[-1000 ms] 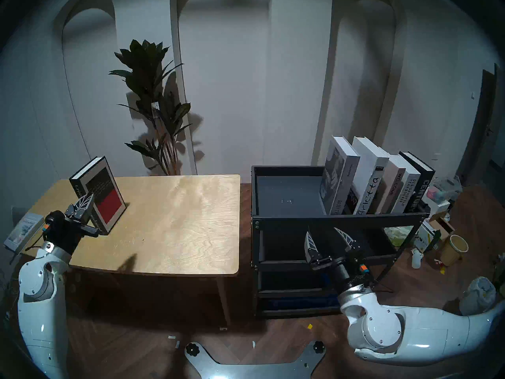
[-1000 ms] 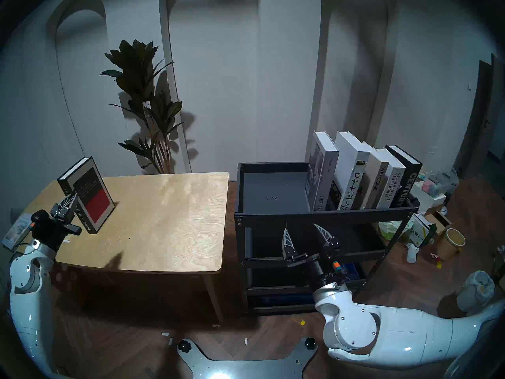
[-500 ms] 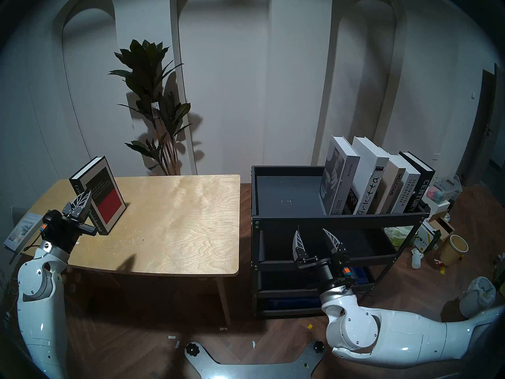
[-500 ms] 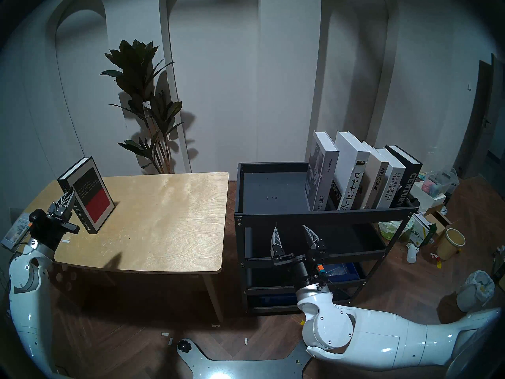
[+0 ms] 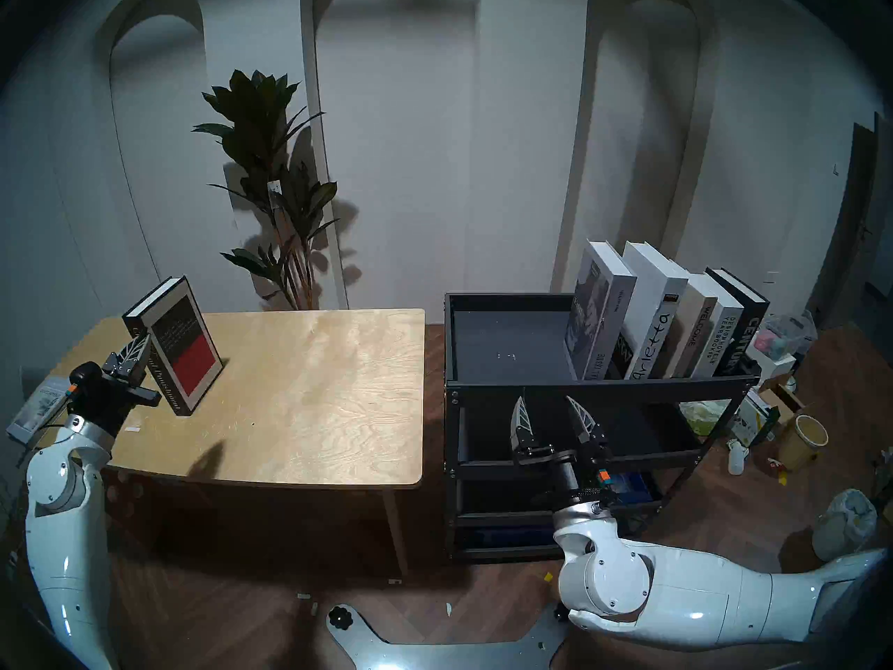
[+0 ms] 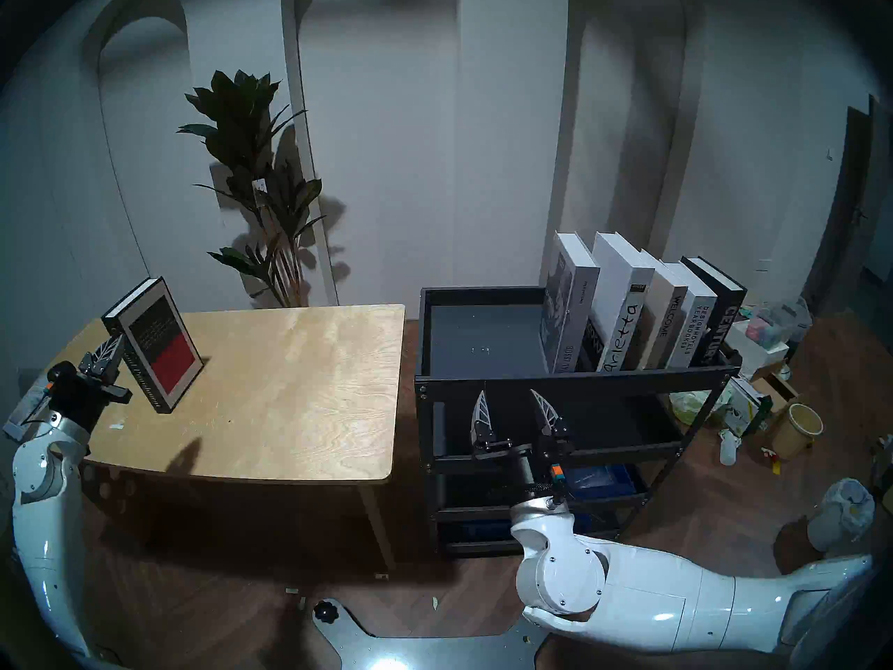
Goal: Move the books from the display table onto the shelf, standing them upright with spines facing out and tallest at one end
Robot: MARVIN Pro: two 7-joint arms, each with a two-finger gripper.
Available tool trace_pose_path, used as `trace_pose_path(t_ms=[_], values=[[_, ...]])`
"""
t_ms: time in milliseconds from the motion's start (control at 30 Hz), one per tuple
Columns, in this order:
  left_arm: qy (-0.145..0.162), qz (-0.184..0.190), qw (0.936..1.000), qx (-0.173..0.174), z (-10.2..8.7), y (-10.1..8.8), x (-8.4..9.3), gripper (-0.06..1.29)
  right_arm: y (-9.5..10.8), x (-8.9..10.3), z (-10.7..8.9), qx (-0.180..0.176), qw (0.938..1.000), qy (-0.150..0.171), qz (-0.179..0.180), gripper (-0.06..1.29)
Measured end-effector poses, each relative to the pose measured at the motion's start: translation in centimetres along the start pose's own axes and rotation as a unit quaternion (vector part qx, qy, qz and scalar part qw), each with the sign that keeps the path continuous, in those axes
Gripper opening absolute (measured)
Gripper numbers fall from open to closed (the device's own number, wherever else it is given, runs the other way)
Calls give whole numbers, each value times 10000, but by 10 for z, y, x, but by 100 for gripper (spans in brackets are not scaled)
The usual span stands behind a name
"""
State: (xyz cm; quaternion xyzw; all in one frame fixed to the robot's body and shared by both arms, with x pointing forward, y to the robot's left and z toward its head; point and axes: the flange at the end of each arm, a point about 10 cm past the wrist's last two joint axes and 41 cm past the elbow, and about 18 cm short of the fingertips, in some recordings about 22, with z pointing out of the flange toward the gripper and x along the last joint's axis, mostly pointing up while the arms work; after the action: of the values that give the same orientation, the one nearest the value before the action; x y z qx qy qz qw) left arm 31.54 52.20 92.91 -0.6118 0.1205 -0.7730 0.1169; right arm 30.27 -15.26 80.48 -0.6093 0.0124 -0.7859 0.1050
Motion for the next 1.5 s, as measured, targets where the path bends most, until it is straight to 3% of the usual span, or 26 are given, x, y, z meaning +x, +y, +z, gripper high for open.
trace_pose_path(t_ms=[267,467,667,933,967,1000,1033,1067,1200,1500], values=[[-229,598,9976,268,14,-37,6,-3,-2,1,1,-23,10000,53,28,122],[-445,616,9963,396,33,-46,0,-3,-3,1,2,-34,10000,84,35,122],[-437,243,9977,454,49,-48,-3,-3,-3,2,2,-34,9999,105,37,122],[190,-468,9978,418,56,-62,28,-3,-4,2,2,-19,9999,121,36,122],[313,-580,9972,354,55,-63,35,13,-4,2,2,-17,9999,124,37,122],[379,-643,9968,299,54,-64,40,65,-4,2,2,-15,9999,125,36,122],[416,-687,9964,260,54,-65,42,99,-4,2,2,-13,9999,127,36,122],[456,-777,9958,170,53,-66,45,121,-4,2,2,-10,9999,130,36,122],[400,-980,9943,-114,50,-68,40,125,-5,2,2,-2,9999,142,35,122],[-208,-1233,9918,-245,53,-70,-12,125,-5,2,2,6,9999,154,38,122]])
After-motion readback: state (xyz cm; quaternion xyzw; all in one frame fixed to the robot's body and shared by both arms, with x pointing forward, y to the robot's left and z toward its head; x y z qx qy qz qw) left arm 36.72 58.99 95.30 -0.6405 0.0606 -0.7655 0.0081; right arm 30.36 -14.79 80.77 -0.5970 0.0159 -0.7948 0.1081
